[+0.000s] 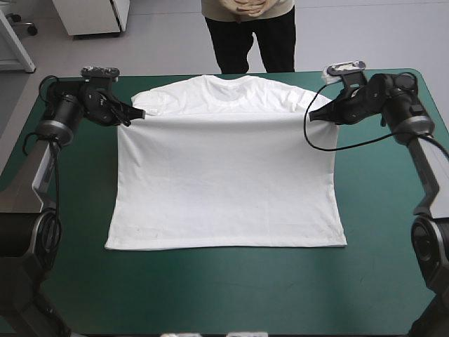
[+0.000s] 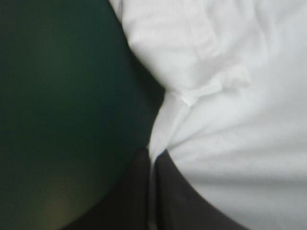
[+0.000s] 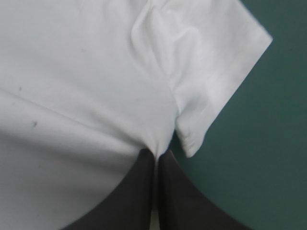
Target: Fold the cloth
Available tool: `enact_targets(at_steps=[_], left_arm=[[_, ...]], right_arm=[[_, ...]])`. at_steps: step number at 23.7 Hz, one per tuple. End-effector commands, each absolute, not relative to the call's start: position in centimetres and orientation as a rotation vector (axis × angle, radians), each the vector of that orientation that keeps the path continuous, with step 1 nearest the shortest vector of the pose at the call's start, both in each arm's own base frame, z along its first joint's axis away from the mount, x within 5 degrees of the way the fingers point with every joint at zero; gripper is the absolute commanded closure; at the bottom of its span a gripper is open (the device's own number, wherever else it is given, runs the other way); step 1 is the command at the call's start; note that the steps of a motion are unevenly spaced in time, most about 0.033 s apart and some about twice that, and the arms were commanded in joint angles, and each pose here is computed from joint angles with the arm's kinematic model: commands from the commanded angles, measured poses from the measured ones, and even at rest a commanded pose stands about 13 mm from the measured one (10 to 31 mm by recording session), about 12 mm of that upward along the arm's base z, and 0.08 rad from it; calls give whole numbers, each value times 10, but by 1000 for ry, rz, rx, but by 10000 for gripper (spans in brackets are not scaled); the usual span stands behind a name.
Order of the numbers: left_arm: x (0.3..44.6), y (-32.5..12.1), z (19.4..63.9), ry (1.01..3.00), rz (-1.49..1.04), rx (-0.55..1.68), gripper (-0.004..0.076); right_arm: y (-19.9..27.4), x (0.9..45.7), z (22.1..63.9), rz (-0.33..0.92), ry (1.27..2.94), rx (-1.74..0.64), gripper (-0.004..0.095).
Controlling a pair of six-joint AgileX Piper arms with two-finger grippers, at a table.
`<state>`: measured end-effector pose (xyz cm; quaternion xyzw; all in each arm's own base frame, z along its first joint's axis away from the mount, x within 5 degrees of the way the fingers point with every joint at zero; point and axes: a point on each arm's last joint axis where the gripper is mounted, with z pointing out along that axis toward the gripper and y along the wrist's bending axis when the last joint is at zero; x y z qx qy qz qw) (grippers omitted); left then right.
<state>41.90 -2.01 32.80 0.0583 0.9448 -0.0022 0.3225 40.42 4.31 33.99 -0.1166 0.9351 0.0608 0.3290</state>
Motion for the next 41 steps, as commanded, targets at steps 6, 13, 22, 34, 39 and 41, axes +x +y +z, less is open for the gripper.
enact_targets(at_steps=[6,13,22,34,39,41], left_arm=[[337,-14,478,1984,3,111,733],[297,-14,521,1795,-30,94,733],[304,-15,523,1734,-26,96,733],[398,-15,495,1328,0,48,733],[419,-15,483,1200,6,33,733],[428,-15,471,1239,6,35,733]], right_arm=[[15,325,469,186,2003,-275,925],[19,280,510,188,1851,-291,925],[19,265,539,161,1736,-287,926],[2,383,512,40,1506,-149,925],[1,408,496,14,1469,-147,925],[3,419,480,56,1529,-160,925]])
